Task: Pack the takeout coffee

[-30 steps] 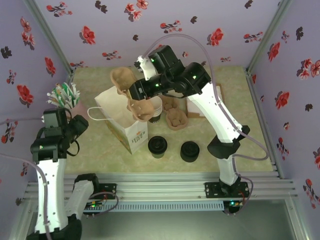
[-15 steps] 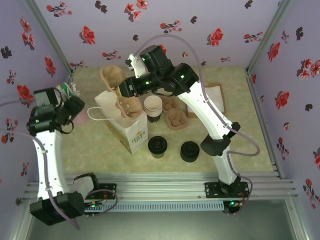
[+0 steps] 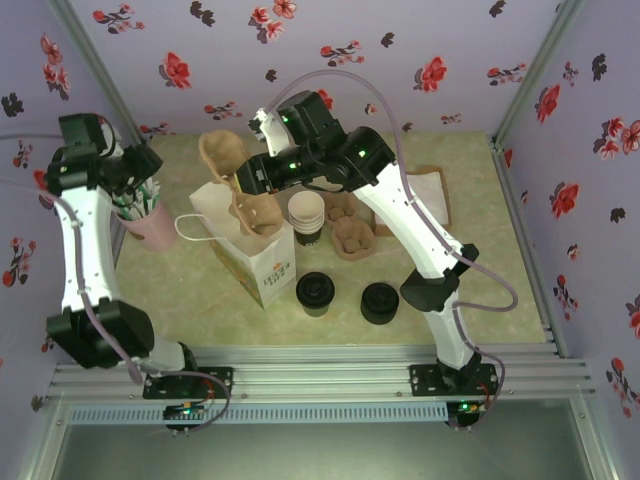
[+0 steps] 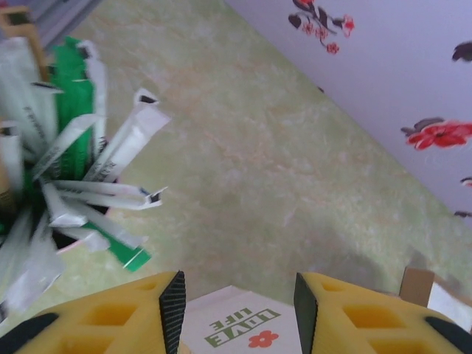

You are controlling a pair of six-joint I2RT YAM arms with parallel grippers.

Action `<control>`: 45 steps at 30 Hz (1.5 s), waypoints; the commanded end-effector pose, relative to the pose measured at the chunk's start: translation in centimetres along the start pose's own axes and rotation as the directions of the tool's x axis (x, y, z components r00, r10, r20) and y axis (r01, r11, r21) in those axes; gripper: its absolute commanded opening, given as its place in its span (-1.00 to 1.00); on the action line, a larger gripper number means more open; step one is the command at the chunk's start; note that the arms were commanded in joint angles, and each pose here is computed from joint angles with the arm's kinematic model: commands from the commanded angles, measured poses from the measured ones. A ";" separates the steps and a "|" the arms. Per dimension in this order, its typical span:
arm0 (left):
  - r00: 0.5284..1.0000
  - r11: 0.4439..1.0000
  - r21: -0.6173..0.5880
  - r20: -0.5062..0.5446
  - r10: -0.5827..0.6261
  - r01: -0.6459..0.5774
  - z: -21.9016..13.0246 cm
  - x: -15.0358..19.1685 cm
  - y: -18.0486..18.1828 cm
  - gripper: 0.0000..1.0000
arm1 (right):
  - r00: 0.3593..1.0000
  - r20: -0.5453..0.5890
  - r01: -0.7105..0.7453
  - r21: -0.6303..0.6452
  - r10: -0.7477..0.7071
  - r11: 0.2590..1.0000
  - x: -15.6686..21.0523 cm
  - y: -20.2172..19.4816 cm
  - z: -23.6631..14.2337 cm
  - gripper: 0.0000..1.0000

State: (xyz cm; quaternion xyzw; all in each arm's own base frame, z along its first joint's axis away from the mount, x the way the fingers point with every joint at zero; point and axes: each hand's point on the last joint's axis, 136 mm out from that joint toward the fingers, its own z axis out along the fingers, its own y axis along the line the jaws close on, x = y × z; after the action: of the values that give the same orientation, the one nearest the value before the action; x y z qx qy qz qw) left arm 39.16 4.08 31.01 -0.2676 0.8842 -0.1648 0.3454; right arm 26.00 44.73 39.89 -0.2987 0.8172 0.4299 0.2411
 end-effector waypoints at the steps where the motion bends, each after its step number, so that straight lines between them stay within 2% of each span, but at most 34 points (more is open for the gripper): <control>1: 0.990 0.993 0.045 -0.085 0.113 -0.110 1.1 1.1 -2.7 -0.15 | 1.000 0.011 0.025 -0.014 -0.025 1.000 -0.3 0.5 0.2 -0.25; 7: 0.961 0.986 0.030 -0.217 0.169 -0.167 5.2 2.9 -3.6 -0.28 | 1.000 0.004 0.027 -0.001 -0.027 1.000 -0.1 0.3 0.2 -0.25; 16: 0.903 0.970 0.037 -0.359 0.238 -0.241 8.4 6.9 -4.7 -0.39 | 1.000 0.002 0.028 0.000 -0.028 1.000 0.0 0.2 0.3 -0.25; 28: 0.874 0.959 0.081 -0.397 0.282 -0.273 8.6 10.7 -6.5 -0.44 | 1.000 -0.005 0.022 0.000 -0.022 1.000 0.2 0.3 0.0 -0.27; 45: 0.873 0.955 0.146 -0.387 0.297 -0.259 7.0 14.0 -8.5 -0.45 | 1.000 -0.030 0.008 0.026 -0.007 1.000 1.1 -0.2 -0.1 -0.29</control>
State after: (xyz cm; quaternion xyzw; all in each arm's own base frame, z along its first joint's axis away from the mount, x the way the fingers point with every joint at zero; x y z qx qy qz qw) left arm 39.05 -11.19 21.81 -0.0794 0.9630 -0.1887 0.1752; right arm 26.28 44.89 37.59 -0.2957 0.8335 0.4118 0.2198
